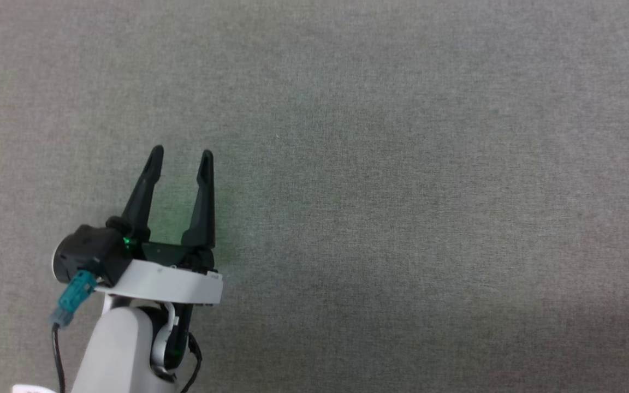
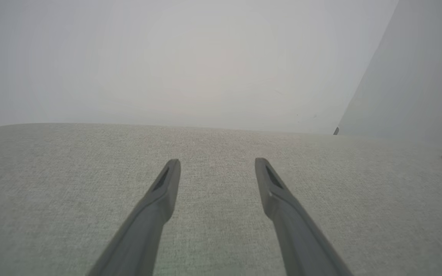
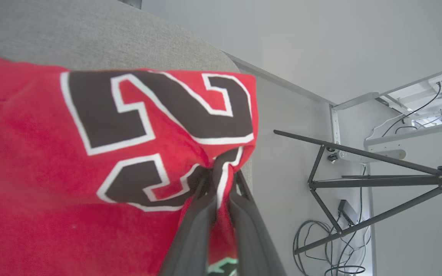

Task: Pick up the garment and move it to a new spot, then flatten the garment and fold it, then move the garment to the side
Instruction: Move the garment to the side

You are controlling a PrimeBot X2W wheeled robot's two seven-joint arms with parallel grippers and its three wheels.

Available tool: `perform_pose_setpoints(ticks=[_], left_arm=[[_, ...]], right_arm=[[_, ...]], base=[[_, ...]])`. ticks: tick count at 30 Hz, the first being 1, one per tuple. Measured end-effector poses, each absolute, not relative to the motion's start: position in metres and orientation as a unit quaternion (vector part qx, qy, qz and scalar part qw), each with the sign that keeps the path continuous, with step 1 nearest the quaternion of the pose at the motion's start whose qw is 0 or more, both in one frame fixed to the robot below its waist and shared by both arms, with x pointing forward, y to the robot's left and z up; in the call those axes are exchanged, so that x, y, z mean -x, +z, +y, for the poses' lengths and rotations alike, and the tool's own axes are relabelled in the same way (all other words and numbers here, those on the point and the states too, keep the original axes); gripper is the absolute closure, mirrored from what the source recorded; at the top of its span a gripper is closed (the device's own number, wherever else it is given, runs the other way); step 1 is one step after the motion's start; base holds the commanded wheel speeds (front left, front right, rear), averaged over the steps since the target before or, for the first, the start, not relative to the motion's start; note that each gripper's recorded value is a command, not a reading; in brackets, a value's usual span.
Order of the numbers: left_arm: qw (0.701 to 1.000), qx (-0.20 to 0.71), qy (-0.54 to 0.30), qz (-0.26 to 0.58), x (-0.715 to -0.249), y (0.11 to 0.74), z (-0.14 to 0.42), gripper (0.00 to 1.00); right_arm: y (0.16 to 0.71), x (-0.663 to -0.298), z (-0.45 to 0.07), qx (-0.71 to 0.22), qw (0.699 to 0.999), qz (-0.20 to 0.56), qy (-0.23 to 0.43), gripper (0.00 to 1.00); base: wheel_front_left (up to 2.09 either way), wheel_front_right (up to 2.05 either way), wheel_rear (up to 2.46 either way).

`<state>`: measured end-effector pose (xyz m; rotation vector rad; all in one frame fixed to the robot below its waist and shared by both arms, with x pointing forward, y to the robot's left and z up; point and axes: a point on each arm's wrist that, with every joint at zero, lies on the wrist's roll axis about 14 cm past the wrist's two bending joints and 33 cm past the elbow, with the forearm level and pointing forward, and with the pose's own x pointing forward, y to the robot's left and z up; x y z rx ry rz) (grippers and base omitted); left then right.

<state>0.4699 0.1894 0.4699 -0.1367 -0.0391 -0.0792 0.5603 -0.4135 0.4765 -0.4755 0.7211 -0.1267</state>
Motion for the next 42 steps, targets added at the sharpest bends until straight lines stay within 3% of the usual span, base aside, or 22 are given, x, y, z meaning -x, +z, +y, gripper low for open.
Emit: perform_pose_setpoints(ticks=[6,16,18,19,20,21,22,32,42], left_arm=[[0.997,0.067,-0.043,-0.015,-0.473,0.466,0.187,0.0],[0.997,0.064,-0.042,-0.009,-0.472,0.462,0.19,0.0],[0.997,0.064,-0.041,-0.009,-0.472,0.462,0.19,0.0],[0.997,0.064,-0.042,-0.009,-0.472,0.463,0.19,0.0],[0.997,0.064,-0.042,-0.009,-0.472,0.463,0.19,0.0],[0.997,0.063,-0.042,-0.01,-0.472,0.463,0.19,0.0],[0.997,0.063,-0.042,-0.011,-0.471,0.464,0.19,0.0],[0.997,0.062,-0.041,-0.025,-0.466,0.478,0.192,0.0],[0.997,0.06,-0.026,-0.044,-0.444,0.498,0.203,0.0]], right_arm=[[0.479,-0.566,-0.434,0.282,0.894,0.339,-0.081,1.0],[0.458,-0.568,-0.436,0.256,0.898,0.344,-0.103,0.98],[0.457,-0.568,-0.436,0.252,0.899,0.343,-0.107,0.65],[0.456,-0.568,-0.437,0.248,0.899,0.344,-0.11,0.54],[0.455,-0.568,-0.436,0.244,0.901,0.342,-0.111,0.5],[0.454,-0.566,-0.436,0.242,0.9,0.345,-0.113,0.15],[0.453,-0.566,-0.436,0.242,0.9,0.345,-0.113,0.0],[0.472,-0.562,-0.434,0.223,0.916,0.309,-0.126,0.0],[0.519,-0.569,-0.387,0.216,0.961,0.157,-0.068,0.0]], base=[[0.0,0.0,0.0],[0.0,0.0,0.0],[0.0,0.0,0.0],[0.0,0.0,0.0],[0.0,0.0,0.0],[0.0,0.0,0.0],[0.0,0.0,0.0],[0.0,0.0,0.0],[0.0,0.0,0.0]])
